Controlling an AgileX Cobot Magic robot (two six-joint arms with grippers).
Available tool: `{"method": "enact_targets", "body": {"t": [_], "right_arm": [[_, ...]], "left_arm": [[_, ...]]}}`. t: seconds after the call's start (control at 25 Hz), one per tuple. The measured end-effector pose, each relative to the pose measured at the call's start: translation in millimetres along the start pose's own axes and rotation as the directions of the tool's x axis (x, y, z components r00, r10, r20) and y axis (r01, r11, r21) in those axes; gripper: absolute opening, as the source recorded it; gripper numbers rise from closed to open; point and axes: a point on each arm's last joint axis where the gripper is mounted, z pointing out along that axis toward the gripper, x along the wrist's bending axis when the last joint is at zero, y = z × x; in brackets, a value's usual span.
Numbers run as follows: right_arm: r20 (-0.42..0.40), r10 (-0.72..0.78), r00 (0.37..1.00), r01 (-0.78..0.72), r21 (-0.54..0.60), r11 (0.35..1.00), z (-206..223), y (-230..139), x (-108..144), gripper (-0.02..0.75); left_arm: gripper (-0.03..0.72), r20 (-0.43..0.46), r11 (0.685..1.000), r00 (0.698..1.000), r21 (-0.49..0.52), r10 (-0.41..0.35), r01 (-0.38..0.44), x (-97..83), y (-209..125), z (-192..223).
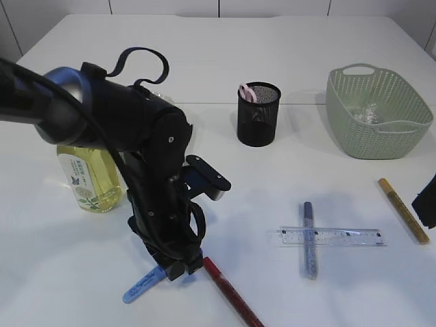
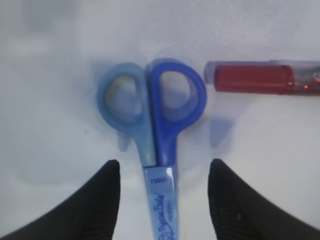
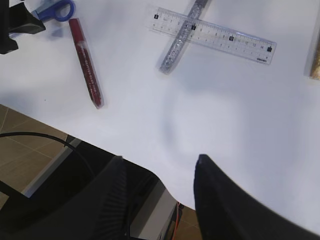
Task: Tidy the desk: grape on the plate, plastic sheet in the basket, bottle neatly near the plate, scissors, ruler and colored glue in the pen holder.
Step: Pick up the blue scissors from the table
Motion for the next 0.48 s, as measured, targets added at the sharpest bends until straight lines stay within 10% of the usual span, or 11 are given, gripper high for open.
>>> {"method": "enact_targets", "body": {"t": [0.48], "right_arm": [[0.0,0.0,1.0,0.0,0.0,1.0,0.0,0.0,0.0,0.365]], "left_arm": [[0.406,0.013,0.999,0.999,-0.009,-0.031,0.031,-1.1,2.0,4.9]]}}
